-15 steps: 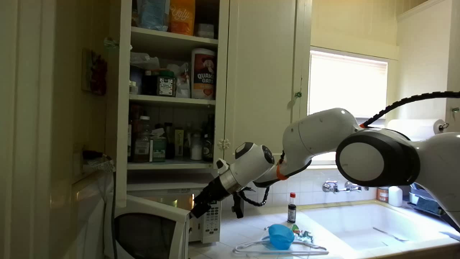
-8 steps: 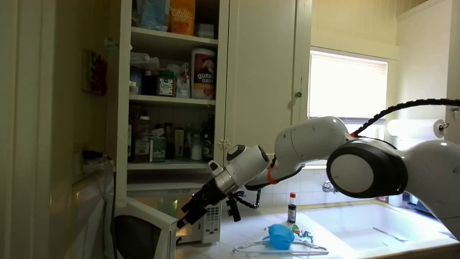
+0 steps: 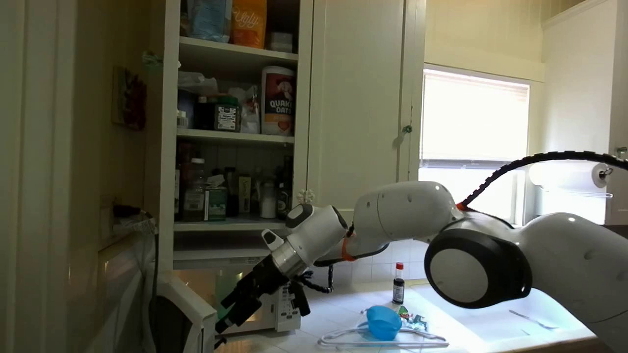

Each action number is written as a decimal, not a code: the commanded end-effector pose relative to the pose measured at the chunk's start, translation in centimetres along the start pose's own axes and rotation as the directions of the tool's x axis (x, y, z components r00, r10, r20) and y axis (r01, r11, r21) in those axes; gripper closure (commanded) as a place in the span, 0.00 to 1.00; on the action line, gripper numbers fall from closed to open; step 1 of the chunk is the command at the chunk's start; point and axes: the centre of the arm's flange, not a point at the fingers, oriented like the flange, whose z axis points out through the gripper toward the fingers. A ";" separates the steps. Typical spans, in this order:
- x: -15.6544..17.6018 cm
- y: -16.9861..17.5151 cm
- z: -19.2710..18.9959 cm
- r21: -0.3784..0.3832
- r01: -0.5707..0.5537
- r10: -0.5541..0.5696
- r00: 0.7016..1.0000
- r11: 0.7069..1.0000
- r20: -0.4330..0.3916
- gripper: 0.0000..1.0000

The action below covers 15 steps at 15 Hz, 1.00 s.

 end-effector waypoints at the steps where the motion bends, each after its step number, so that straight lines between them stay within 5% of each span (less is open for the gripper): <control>1: 3.1 2.8 4.4 0.026 0.021 -0.021 0.999 0.999 0.026 0.00; 7: -2.1 1.3 -1.2 -0.128 -0.074 0.080 0.996 0.989 0.042 0.00; 12: -5.7 2.2 -5.0 -0.285 -0.156 0.184 0.980 0.946 0.073 0.00; 14: -7.1 2.3 -5.4 -0.306 -0.174 0.222 0.967 0.936 0.129 0.00; 15: -8.3 2.7 -5.4 -0.379 -0.130 0.209 0.962 0.916 0.174 0.00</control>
